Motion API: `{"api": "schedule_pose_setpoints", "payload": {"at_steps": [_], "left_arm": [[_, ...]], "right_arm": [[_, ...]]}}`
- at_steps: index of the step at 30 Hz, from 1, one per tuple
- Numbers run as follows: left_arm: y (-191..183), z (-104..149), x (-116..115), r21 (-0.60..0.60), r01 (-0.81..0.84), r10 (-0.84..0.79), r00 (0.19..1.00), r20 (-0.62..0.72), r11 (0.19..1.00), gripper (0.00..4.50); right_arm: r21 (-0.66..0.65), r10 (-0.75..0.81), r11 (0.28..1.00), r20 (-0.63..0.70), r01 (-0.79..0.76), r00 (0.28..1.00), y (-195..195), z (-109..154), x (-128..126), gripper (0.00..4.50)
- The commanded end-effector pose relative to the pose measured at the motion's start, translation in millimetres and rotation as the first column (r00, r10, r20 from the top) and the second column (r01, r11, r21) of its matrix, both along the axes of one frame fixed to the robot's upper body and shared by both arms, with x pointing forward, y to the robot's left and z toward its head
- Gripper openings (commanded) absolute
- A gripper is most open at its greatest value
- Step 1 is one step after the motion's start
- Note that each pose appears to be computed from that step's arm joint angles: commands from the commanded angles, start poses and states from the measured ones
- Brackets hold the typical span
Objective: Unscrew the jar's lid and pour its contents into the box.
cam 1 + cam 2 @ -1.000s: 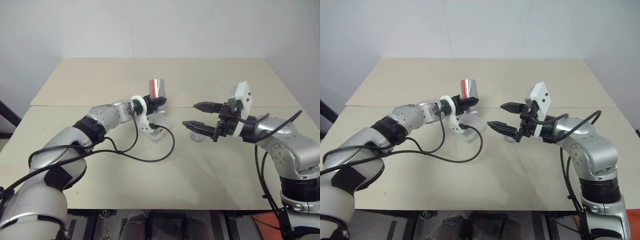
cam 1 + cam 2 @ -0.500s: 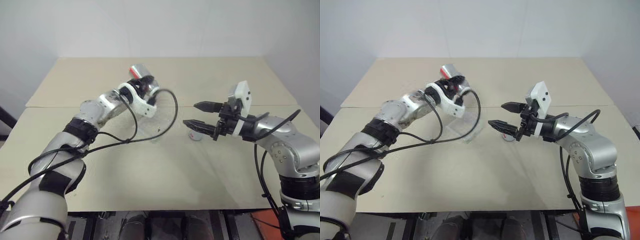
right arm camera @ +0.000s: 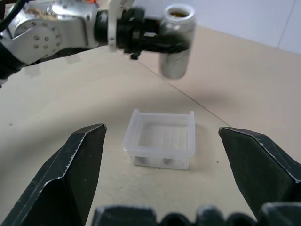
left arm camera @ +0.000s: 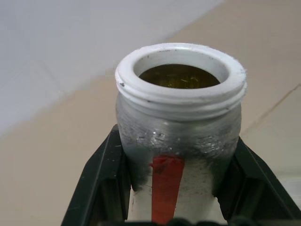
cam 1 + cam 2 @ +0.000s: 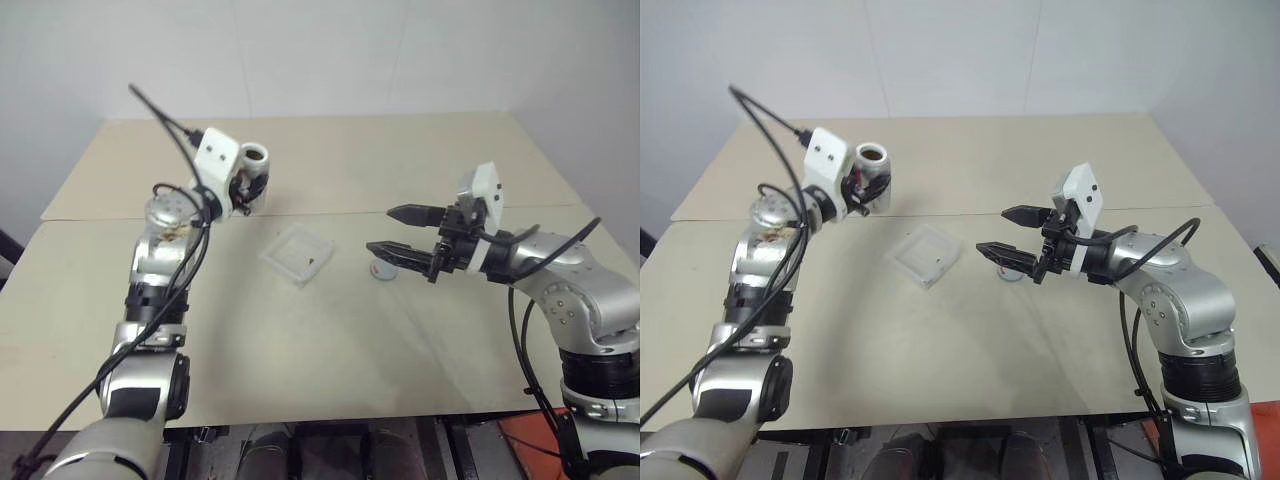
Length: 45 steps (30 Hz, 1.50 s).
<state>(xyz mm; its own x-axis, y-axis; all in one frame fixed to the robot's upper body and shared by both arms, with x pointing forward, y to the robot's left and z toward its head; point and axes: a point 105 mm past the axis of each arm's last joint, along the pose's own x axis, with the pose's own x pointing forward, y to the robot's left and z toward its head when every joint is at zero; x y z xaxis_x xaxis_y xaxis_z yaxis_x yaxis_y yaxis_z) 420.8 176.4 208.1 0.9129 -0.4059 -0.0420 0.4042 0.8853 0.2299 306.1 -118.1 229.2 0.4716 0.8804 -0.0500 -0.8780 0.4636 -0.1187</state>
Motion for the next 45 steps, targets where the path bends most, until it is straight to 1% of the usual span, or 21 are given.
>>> {"api": "schedule_pose_setpoints", "payload": {"at_steps": [1, 3, 7, 12, 14, 15, 16, 18, 20, 24, 26, 27, 29, 32, 34, 35, 37, 38, 39, 41, 45], "left_arm": [[9, -3, -11, -0.076, -0.023, 0.024, 1.000, 0.015, 0.997, 1.98], [11, -15, -16, -0.097, -0.016, 0.016, 1.000, 0.002, 0.995, 1.98], [11, -26, -23, -0.151, -0.016, 0.022, 0.999, 0.038, 0.988, 1.98], [8, -46, -32, -0.130, -0.012, 0.017, 0.999, 0.039, 0.991, 1.98], [11, -55, -34, -0.129, -0.031, 0.033, 0.999, 0.015, 0.991, 2.71], [11, -58, -36, -0.121, -0.032, 0.034, 0.999, 0.011, 0.992, 2.90], [12, -60, -37, -0.121, -0.038, 0.039, 0.999, 0.003, 0.992, 3.25], [12, -61, -40, -0.119, -0.039, 0.040, 0.999, 0.003, 0.992, 3.84], [16, -55, -45, -0.115, -0.046, 0.048, 0.999, 0.016, 0.992, 4.46], [23, -43, -59, -0.107, -0.044, 0.048, 0.998, 0.037, 0.993, 4.49], [28, -36, -76, -0.103, -0.018, 0.021, 0.999, 0.030, 0.995, 4.49], [30, -33, -85, -0.081, -0.007, 0.009, 1.000, 0.022, 0.997, 4.49], [33, -29, -99, -0.071, 0.020, -0.020, 1.000, -0.002, 0.997, 4.49], [35, -18, -120, -0.078, 0.102, -0.103, 0.995, -0.015, 0.992, 4.49], [38, -11, -131, -0.047, 0.154, -0.154, 0.988, 0.000, 0.987, 4.49], [40, -8, -135, -0.012, 0.163, -0.162, 0.986, 0.025, 0.987, 4.49], [43, -7, -138, -0.024, 0.184, -0.183, 0.983, 0.030, 0.983, 4.49], [45, -2, -139, -0.019, 0.177, -0.174, 0.979, 0.103, 0.984, 4.49], [43, -2, -143, -0.004, 0.205, -0.203, 0.971, 0.128, 0.979, 4.49], [37, -9, -149, 0.040, 0.296, -0.298, 0.952, 0.073, 0.954, 4.49], [23, -13, -158, 0.027, 0.450, -0.450, 0.893, 0.023, 0.893, 4.49]], "right_arm": [[0.021, 0.012, 1.000, 0.049, -0.013, 0.999, 0, 14, -9, 4.45], [0.025, 0.012, 1.000, 0.045, -0.014, 0.999, 0, 13, -10, 4.45], [0.028, 0.014, 1.000, 0.036, -0.015, 0.999, 2, 11, -10, 4.45], [0.025, 0.026, 0.999, 0.033, -0.027, 0.999, 4, 10, -12, 4.45], [0.025, 0.027, 0.999, 0.030, -0.028, 0.999, 5, 10, -13, 4.50], [0.024, 0.027, 0.999, 0.030, -0.028, 0.999, 5, 10, -13, 4.50], [0.024, 0.027, 0.999, 0.029, -0.028, 0.999, 5, 9, -13, 4.50], [0.022, 0.026, 0.999, 0.029, -0.027, 0.999, 4, 9, -13, 4.50], [0.022, 0.027, 0.999, 0.028, -0.028, 0.999, 5, 9, -14, 4.50], [0.020, 0.027, 0.999, 0.026, -0.028, 0.999, 4, 7, -16, 4.50], [0.014, 0.026, 1.000, 0.021, -0.026, 0.999, 2, 6, -16, 4.50], [0.012, 0.024, 1.000, 0.019, -0.025, 1.000, 0, 5, -17, 4.50], [0.008, 0.022, 1.000, 0.016, -0.022, 1.000, -2, 4, -17, 4.50], [-0.005, 0.021, 1.000, 0.013, -0.021, 1.000, -7, 2, -17, 4.50], [-0.015, 0.025, 1.000, 0.010, -0.024, 1.000, -11, -1, -18, 4.50], [-0.025, 0.027, 0.999, 0.010, -0.026, 1.000, -14, -2, -19, 4.50], [-0.037, 0.028, 0.999, 0.009, -0.028, 1.000, -19, -4, -20, 4.50], [-0.041, 0.027, 0.999, 0.008, -0.026, 1.000, -22, -4, -21, 4.50], [-0.044, 0.024, 0.999, 0.008, -0.024, 1.000, -25, -4, -22, 4.50], [-0.057, 0.014, 0.998, 0.006, -0.014, 1.000, -32, -5, -23, 4.50], [-0.096, -0.021, 0.995, 0.001, 0.021, 1.000, -45, -10, -24, 4.50]]}}
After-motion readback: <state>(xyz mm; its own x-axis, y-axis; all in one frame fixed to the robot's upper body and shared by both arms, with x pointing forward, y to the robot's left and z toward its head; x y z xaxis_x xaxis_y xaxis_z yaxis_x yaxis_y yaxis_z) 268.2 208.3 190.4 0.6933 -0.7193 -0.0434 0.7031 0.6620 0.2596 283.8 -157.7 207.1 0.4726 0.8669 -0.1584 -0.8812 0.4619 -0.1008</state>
